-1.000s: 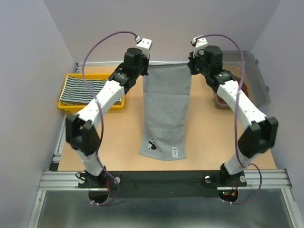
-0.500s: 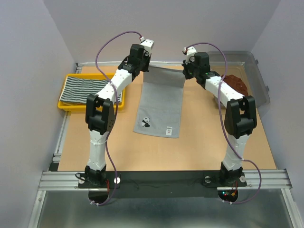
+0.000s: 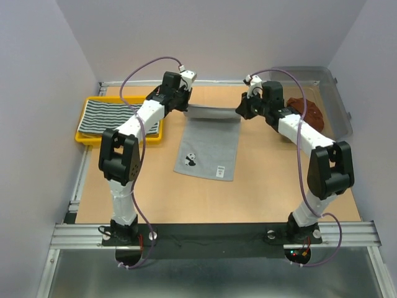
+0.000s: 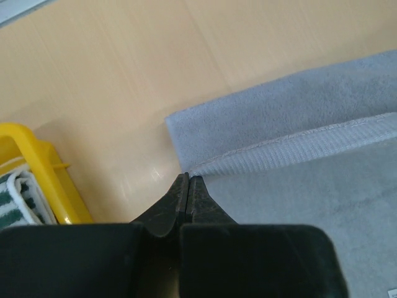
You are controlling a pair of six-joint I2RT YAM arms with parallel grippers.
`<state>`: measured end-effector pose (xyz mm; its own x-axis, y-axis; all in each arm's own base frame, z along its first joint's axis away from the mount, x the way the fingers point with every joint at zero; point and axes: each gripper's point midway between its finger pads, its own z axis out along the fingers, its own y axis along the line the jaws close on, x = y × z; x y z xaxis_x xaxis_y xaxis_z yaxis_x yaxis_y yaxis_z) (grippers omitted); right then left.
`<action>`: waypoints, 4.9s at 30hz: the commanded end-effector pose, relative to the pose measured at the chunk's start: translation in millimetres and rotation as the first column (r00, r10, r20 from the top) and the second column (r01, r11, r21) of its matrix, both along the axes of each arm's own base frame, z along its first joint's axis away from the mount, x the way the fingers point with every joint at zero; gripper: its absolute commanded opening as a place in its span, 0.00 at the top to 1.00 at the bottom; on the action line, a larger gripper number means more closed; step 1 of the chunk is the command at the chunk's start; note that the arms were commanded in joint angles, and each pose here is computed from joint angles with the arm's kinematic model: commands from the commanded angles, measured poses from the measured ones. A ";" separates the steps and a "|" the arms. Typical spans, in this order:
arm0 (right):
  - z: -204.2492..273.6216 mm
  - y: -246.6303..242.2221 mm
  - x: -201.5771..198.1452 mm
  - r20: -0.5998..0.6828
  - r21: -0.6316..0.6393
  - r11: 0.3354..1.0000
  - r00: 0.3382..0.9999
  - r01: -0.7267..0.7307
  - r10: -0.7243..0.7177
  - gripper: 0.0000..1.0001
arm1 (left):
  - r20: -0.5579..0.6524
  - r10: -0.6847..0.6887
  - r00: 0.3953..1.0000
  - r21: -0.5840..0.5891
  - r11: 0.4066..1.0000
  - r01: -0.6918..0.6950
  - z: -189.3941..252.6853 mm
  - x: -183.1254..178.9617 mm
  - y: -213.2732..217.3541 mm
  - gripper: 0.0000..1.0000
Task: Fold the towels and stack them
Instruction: Fold the towel
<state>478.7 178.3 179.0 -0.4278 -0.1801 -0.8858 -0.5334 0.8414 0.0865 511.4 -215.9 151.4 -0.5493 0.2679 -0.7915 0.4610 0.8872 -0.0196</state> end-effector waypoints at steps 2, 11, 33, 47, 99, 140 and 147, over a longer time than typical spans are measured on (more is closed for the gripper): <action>7.4 1.3 -34.3 -0.063 0.115 0.993 0.998 -0.022 0.030 0.99 | 0.016 0.041 0.999 0.013 0.999 -0.042 32.5 -32.1 30.8 0.99; -24.6 12.6 -106.4 -0.286 0.265 0.964 0.954 -0.005 0.084 1.00 | -0.086 0.089 0.992 -0.025 0.996 -0.091 22.8 -84.4 42.8 1.00; -169.0 -52.9 -136.0 -0.633 0.037 0.920 0.722 0.390 -0.281 1.00 | -0.549 0.147 0.823 -0.203 0.932 -0.302 -113.9 -219.2 10.4 1.00; -89.1 -46.2 -107.1 -0.488 0.183 0.941 0.857 0.284 -0.163 1.00 | -0.365 0.242 0.899 -0.124 0.945 -0.304 -55.5 -181.8 16.1 1.00; -155.5 -49.9 -169.1 -0.699 0.092 0.942 0.695 0.323 -0.170 0.99 | -0.500 0.236 0.833 -0.019 0.959 -0.283 -122.0 -248.3 28.1 1.00; -54.7 -26.8 -205.3 -0.530 0.326 0.921 0.848 0.213 -0.009 0.47 | -0.413 0.059 0.909 -0.309 0.929 -0.201 -40.9 -307.8 -8.1 0.28; -65.1 -29.9 -175.9 -0.536 0.249 0.938 0.841 0.242 -0.075 0.48 | -0.396 0.046 0.917 -0.276 0.947 -0.167 -44.1 -282.0 -30.3 0.32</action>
<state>285.5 145.2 112.4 -0.8369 0.1846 -0.5152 -0.1932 0.7811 0.5937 215.3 -232.4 103.6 -0.8441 -0.0420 -0.5345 0.2459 0.8555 -0.4557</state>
